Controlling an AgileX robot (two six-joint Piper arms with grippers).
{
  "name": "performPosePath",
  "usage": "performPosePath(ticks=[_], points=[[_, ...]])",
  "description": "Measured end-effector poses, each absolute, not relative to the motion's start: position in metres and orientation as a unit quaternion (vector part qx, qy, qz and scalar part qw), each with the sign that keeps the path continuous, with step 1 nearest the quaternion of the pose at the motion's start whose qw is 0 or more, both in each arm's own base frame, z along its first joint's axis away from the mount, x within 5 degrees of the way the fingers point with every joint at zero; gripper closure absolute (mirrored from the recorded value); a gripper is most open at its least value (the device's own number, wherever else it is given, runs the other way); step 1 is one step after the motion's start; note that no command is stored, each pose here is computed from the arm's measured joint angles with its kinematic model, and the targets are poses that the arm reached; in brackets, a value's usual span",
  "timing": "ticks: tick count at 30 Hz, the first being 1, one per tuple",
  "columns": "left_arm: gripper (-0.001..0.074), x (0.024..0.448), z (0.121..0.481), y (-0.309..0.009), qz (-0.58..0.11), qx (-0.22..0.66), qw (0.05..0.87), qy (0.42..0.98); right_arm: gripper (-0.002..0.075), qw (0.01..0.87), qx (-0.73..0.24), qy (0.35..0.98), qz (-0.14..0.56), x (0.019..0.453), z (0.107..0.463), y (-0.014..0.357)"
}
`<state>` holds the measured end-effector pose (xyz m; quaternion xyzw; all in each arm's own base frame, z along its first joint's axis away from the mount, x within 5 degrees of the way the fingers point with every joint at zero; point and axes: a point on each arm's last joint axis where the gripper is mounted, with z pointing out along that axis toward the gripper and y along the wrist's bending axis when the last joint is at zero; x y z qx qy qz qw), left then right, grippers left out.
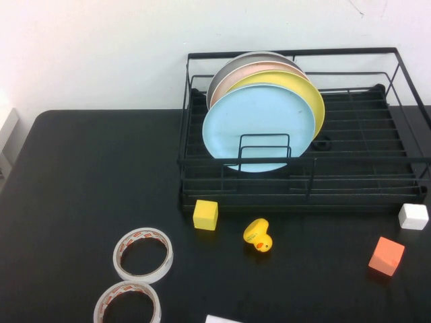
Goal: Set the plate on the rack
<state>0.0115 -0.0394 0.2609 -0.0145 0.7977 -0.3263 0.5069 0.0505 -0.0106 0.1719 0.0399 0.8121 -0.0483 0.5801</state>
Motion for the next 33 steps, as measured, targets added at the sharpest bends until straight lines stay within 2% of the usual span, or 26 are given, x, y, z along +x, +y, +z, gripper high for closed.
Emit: performPosePath(ticks=[5, 8, 14, 20, 26, 33], points=[[0.0736, 0.018, 0.252, -0.022, -0.283, -0.180, 0.507, 0.794, 0.0728, 0.580, 0.040, 0.812, -0.048, 0.051, 0.172, -0.011], [0.0736, 0.028, 0.244, -0.015, -0.264, -0.217, 0.537, 0.771, 0.0728, 0.580, 0.040, 0.812, -0.048, 0.051, 0.172, -0.011], [0.0736, 0.047, 0.213, -0.007, -0.153, -0.126, 0.613, 0.764, 0.0728, 0.579, 0.040, 0.813, -0.048, 0.051, 0.171, -0.011], [0.0736, 0.051, 0.186, 0.000, -0.053, -0.063, 0.605, 0.792, 0.0728, 0.579, 0.040, 0.813, -0.048, 0.051, 0.171, -0.011], [0.0736, 0.052, 0.177, -0.002, -0.073, -0.079, 0.597, 0.795, 0.0728, 0.579, 0.040, 0.813, -0.048, 0.051, 0.171, -0.011], [0.0736, 0.052, 0.177, -0.003, -0.065, -0.060, 0.598, 0.796, 0.0728, 0.579, 0.040, 0.813, -0.048, 0.051, 0.171, -0.011]])
